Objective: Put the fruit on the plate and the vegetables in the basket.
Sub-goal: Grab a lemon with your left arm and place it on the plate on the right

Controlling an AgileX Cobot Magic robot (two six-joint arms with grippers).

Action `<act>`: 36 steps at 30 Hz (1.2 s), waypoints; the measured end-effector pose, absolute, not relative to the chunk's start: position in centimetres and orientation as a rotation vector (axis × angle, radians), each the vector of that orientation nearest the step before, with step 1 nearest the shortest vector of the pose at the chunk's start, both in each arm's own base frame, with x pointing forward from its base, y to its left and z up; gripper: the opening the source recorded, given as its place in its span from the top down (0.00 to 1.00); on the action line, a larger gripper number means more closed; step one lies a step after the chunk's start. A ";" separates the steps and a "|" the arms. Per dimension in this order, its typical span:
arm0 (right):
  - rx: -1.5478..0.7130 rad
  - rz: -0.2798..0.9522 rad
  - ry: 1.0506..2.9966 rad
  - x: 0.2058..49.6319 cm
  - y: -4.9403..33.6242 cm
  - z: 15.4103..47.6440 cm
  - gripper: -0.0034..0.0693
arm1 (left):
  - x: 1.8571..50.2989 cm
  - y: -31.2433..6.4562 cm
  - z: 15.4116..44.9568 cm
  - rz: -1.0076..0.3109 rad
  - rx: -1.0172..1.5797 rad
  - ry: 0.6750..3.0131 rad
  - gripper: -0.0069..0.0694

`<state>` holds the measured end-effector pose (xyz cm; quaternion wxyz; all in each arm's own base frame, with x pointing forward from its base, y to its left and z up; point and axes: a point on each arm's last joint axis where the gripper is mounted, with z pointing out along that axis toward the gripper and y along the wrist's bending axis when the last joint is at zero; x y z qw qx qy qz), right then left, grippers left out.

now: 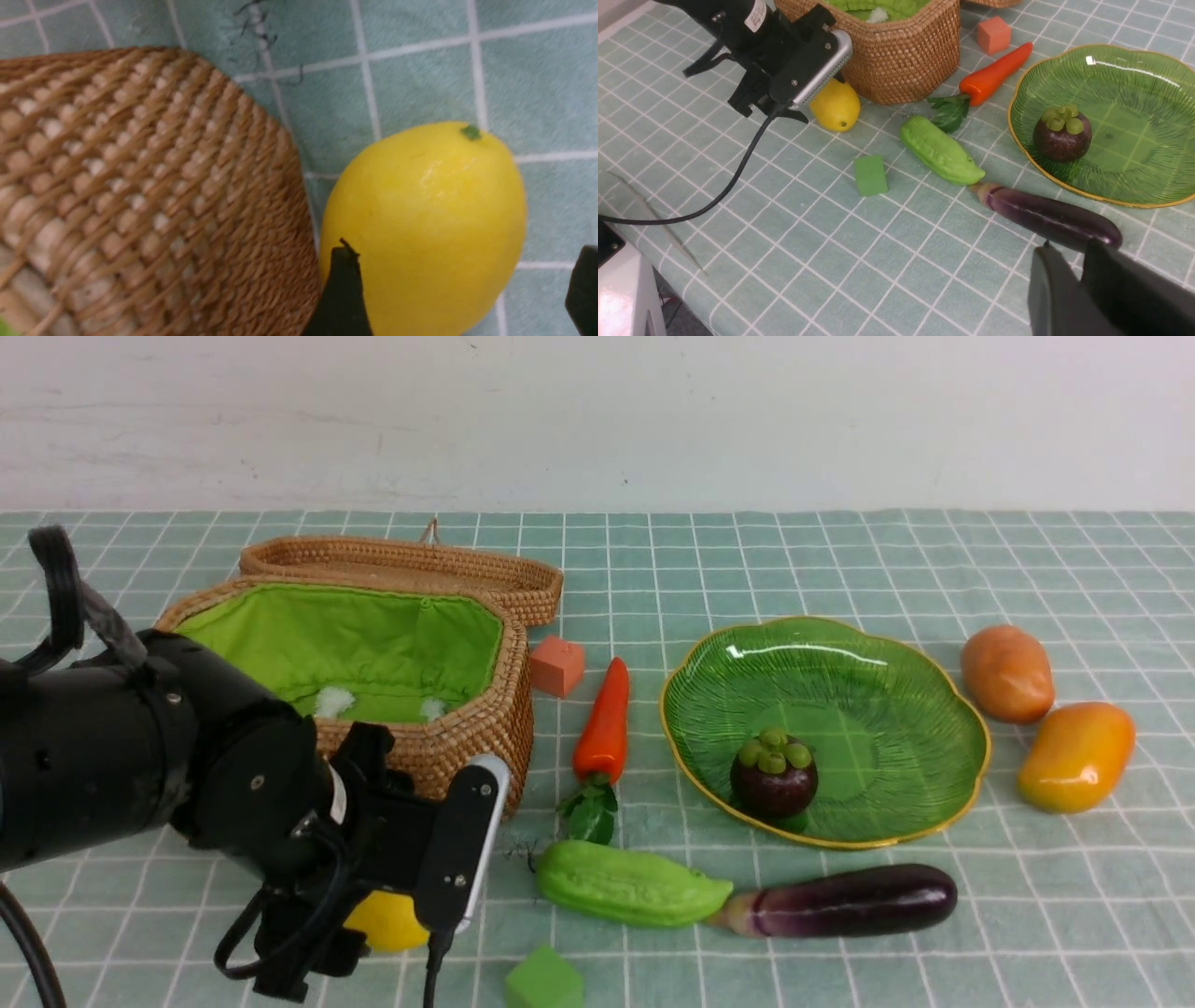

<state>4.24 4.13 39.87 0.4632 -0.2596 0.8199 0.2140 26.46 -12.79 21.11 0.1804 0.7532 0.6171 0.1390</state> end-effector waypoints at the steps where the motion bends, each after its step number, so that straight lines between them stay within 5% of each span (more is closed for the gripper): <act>1: -0.638 0.526 2.015 4.2 4.1 39.9 0.81 | 26.6 -12.8 21.1 0.403 2.130 1.734 0.15; 36: -0.653 0.560 2.034 4.0 4.3 39.8 0.80 | 26.6 -14.2 18.6 0.307 2.136 1.889 0.20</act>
